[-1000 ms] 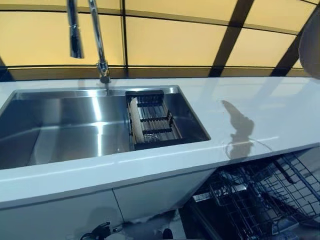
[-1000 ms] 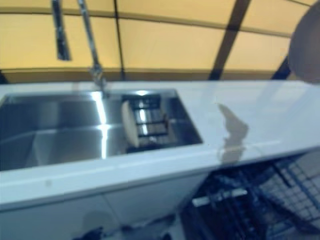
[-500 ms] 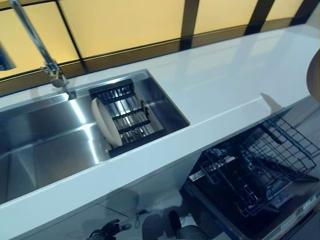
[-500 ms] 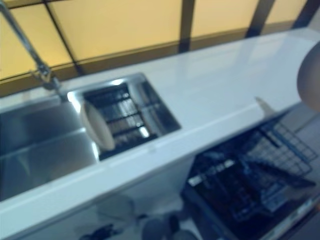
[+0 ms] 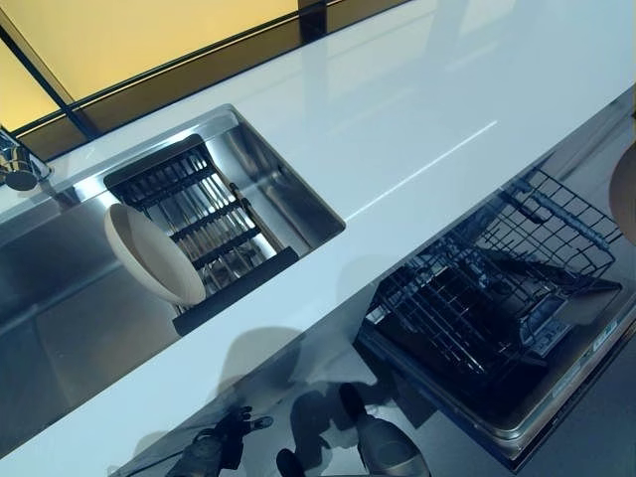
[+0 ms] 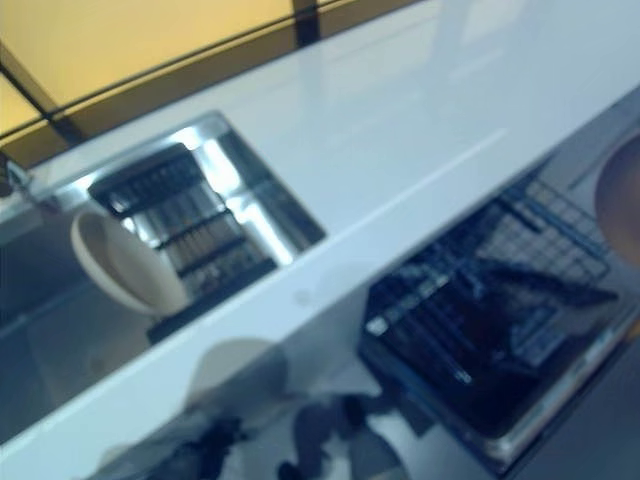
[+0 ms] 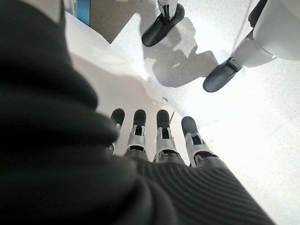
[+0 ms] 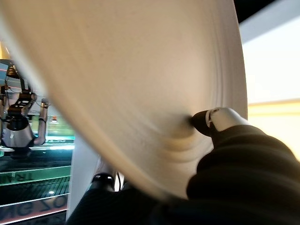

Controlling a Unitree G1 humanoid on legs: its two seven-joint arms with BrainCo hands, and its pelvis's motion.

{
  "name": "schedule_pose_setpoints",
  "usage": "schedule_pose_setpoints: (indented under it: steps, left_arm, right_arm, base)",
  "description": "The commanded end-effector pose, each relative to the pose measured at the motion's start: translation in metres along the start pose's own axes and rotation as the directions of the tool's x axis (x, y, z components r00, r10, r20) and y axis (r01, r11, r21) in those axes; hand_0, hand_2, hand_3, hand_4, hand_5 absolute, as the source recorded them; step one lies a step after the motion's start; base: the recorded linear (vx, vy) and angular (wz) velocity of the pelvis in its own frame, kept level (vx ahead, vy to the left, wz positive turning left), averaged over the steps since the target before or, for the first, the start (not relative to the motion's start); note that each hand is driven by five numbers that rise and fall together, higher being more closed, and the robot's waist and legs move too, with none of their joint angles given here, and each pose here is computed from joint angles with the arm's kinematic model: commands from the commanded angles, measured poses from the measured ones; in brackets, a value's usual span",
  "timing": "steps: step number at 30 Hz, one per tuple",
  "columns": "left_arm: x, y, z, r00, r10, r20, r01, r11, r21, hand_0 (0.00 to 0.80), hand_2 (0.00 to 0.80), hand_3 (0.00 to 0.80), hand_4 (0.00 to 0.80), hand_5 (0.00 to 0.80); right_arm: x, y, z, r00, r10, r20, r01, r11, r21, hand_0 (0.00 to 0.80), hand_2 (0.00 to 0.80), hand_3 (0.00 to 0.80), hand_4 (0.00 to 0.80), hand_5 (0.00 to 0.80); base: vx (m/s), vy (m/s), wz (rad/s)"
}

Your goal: Take plates into dishwasher

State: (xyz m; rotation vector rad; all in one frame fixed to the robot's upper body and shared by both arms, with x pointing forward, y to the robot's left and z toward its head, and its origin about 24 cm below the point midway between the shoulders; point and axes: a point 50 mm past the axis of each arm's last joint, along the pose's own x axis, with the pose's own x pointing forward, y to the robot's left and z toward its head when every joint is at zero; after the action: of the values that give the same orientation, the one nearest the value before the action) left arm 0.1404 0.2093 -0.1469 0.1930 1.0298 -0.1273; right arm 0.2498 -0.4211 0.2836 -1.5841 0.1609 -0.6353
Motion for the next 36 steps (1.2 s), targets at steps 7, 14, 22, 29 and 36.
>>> schedule_pose_setpoints:
  steps: [7, 14, 22, 29, 36]
  left_arm:
    - [0.001, 0.005, 0.003, 0.999, 0.04, 0.005, -0.04, 0.999, -0.005, 0.0, 0.0, 0.0, 0.0, 0.0]
    - [0.003, -0.001, 0.009, 1.0, 0.021, 0.015, -0.021, 1.0, 0.006, 0.0, 0.0, 0.0, 0.0, 0.0]
    - [0.003, -0.006, 0.014, 1.0, -0.006, 0.022, 0.006, 1.0, 0.023, 0.0, 0.0, 0.0, 0.0, 0.0]
    - [0.004, -0.011, 0.017, 0.999, -0.033, 0.029, 0.032, 0.999, 0.044, 0.0, 0.0, 0.0, 0.0, 0.0]
    - [0.003, -0.01, 0.02, 0.998, -0.051, 0.032, 0.049, 0.997, 0.063, 0.0, 0.0, 0.0, 0.0, 0.0]
  right_arm:
    - [-0.015, 0.019, 0.02, 0.979, -0.168, 0.112, 0.197, 0.92, -0.339, 0.8, 0.8, 0.8, 0.8, 0.8]
    - [-0.019, 0.043, 0.038, 0.975, -0.16, 0.154, 0.216, 0.849, -0.482, 0.8, 0.8, 0.8, 0.8, 0.8]
    - [-0.019, 0.063, 0.049, 0.979, -0.142, 0.146, 0.2, 0.802, -0.564, 0.8, 0.8, 0.8, 0.8, 0.8]
    - [-0.016, 0.088, 0.058, 0.99, -0.087, 0.108, 0.136, 0.776, -0.616, 0.8, 0.8, 0.8, 0.8, 0.8]
    - [-0.013, 0.102, 0.057, 0.998, -0.035, 0.054, 0.063, 0.709, -0.702, 0.8, 0.8, 0.8, 0.8, 0.8]
  base:
    - [0.0, 0.0, 0.0]
    - [-0.001, 0.006, 0.02]
    - [-0.004, 0.016, 0.09]
    - [0.004, 0.008, 0.03]
    - [-0.005, 0.0, 0.09]
